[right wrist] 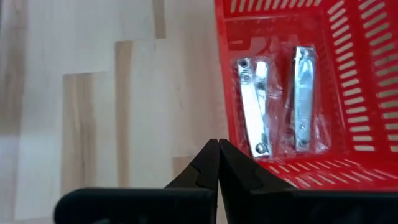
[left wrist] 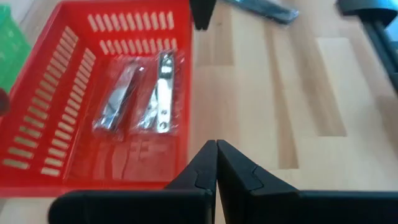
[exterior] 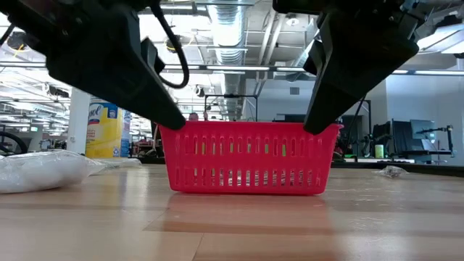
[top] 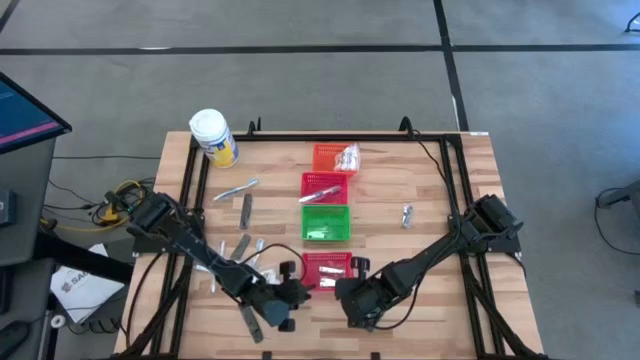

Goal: Pick & Place Travel size toiletries
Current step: Adjust the bottom red basket

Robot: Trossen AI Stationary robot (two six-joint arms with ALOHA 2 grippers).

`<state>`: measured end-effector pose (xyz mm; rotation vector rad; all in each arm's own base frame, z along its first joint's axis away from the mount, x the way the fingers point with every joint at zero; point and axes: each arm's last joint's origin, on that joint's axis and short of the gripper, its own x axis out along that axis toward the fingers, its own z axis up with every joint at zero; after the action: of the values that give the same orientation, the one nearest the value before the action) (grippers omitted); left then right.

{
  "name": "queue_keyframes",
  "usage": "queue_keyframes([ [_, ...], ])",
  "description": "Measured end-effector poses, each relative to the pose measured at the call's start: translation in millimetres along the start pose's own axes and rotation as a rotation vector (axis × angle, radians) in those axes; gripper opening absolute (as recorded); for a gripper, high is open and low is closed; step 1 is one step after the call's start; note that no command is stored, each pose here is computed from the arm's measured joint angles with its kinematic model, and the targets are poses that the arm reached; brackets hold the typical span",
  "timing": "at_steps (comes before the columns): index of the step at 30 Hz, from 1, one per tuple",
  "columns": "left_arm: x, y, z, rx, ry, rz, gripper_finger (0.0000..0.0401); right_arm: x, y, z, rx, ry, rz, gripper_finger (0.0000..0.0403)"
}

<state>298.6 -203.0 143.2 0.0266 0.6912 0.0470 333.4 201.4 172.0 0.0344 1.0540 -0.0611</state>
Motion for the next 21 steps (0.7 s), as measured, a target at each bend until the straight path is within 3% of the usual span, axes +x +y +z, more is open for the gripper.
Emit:
queue_keyframes([
  [21,7.4,16.2,0.3,0.0,0.034,0.083,0.0,2.9,-17.2,-0.5,-0.002,0.041,-0.125,0.0],
])
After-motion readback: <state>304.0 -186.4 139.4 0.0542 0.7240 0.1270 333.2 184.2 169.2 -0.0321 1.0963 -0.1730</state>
